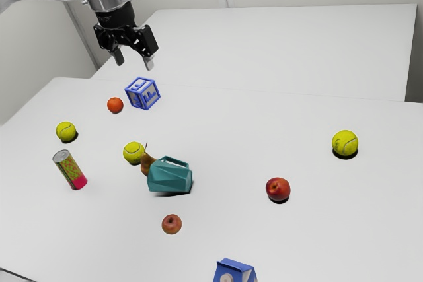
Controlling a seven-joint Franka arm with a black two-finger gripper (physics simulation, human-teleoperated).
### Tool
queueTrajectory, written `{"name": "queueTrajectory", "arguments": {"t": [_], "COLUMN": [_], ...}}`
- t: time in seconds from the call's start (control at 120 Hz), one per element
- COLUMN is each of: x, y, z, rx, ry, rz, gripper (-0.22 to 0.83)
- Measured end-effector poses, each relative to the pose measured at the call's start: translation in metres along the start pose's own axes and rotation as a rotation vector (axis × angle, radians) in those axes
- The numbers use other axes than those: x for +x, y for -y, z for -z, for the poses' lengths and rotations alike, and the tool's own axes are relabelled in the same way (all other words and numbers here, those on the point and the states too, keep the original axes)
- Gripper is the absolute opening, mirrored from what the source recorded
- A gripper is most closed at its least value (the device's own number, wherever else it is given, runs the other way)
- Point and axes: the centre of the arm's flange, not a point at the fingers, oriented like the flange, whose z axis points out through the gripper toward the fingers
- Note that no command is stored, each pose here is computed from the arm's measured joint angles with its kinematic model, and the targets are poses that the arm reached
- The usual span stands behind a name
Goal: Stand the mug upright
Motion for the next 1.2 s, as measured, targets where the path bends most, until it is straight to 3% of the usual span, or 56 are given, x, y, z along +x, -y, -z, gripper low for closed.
{"name": "queueTrajectory", "arguments": {"t": [0.433,0.875,1.2], "x": [-0.018,-0.035,-0.058], "y": [0.003,0.056,0.057], "z": [-0.021,-0.111,-0.170], "rx": [-0.001,-0.175,-0.276], "ry": [0.028,0.076,0.025], "rz": [0.008,0.115,0.123], "gripper": [0.60,0.59,0.59]}}
